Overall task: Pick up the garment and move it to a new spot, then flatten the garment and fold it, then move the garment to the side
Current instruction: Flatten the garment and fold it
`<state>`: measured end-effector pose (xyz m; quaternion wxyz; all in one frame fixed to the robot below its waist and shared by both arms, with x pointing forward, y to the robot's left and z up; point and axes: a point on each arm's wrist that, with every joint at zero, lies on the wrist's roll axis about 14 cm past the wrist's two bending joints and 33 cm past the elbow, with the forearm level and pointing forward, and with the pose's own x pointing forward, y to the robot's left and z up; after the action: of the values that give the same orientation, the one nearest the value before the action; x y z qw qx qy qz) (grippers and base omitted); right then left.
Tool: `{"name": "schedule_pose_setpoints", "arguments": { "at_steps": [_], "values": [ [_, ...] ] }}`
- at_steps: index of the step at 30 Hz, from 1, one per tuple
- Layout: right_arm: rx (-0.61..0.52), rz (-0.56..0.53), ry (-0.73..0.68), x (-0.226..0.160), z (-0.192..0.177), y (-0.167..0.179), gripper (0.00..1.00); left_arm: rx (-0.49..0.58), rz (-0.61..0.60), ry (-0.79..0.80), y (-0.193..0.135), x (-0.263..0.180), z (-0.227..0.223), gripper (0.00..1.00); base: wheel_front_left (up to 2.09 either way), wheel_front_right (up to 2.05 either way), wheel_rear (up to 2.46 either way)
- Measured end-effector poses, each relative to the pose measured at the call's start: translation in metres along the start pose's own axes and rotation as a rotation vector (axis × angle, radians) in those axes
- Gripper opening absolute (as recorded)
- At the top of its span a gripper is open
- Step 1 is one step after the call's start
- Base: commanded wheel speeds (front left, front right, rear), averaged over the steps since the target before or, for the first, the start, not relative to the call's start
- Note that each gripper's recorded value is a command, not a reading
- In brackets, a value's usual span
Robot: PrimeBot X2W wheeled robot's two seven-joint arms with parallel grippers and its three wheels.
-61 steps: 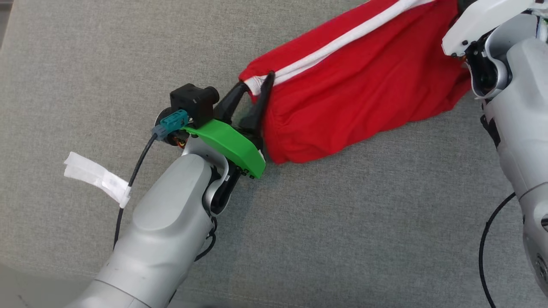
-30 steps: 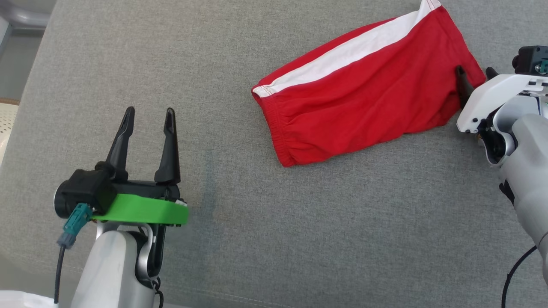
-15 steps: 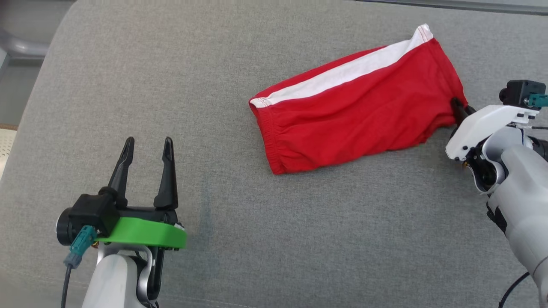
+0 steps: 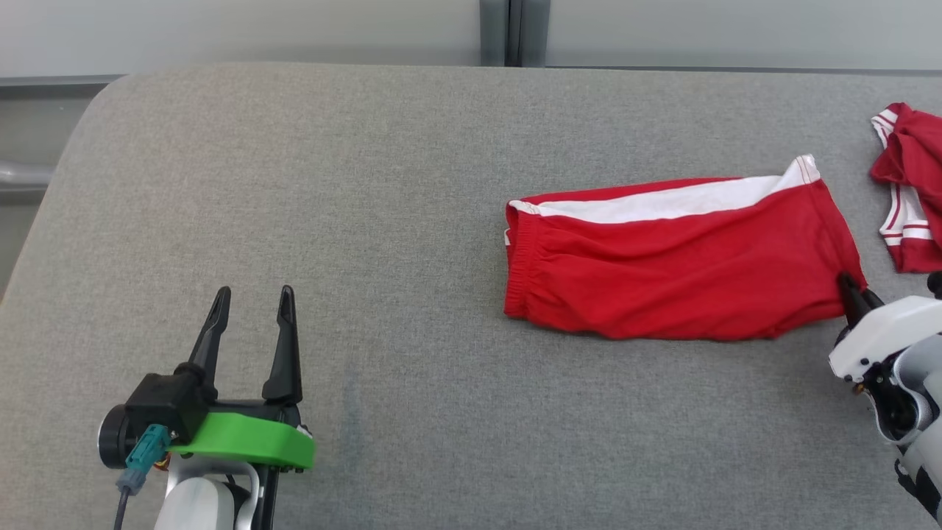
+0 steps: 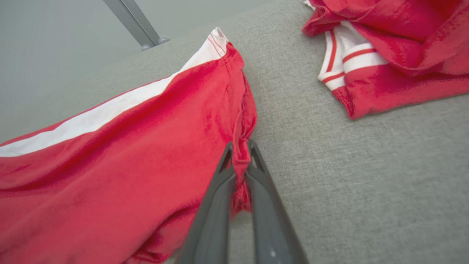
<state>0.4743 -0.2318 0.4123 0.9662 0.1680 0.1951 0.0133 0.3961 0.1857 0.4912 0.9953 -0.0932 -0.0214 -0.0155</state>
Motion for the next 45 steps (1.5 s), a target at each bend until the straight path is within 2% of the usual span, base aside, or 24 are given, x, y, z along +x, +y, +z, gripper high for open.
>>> {"name": "schedule_pose_setpoints", "arguments": {
  "at_steps": [7, 19, 23, 32, 39, 45],
  "values": [
    [0.038, -0.06, -0.021, -0.025, -0.004, -0.025, 0.0, -0.004, -0.029, -0.005, -0.01, -0.003, 0.002, 1.0, 0.0, 0.0, 0.0],
    [0.058, 0.003, -0.113, -0.024, 0.016, 0.003, 0.0, 0.0, -0.02, -0.01, -0.008, -0.01, 0.005, 1.0, 0.0, 0.0, 0.0],
    [0.054, 0.076, -0.161, -0.022, 0.03, 0.031, 0.0, 0.003, -0.01, -0.017, -0.005, -0.013, 0.008, 1.0, 0.0, 0.0, 0.0],
    [0.028, 0.314, -0.235, -0.021, 0.049, 0.121, 0.0, 0.018, 0.021, -0.032, 0.006, -0.02, 0.013, 1.0, 0.0, 0.0, 0.0],
    [0.048, 0.478, -0.228, -0.025, 0.04, 0.189, 0.0, 0.021, 0.049, -0.032, 0.015, -0.027, 0.014, 1.0, 0.0, 0.0, 0.0],
    [0.039, 0.565, -0.122, -0.028, 0.0, 0.231, 0.0, 0.017, 0.079, -0.029, 0.024, -0.033, 0.013, 1.0, 0.0, 0.0, 0.0]
  ]
}}
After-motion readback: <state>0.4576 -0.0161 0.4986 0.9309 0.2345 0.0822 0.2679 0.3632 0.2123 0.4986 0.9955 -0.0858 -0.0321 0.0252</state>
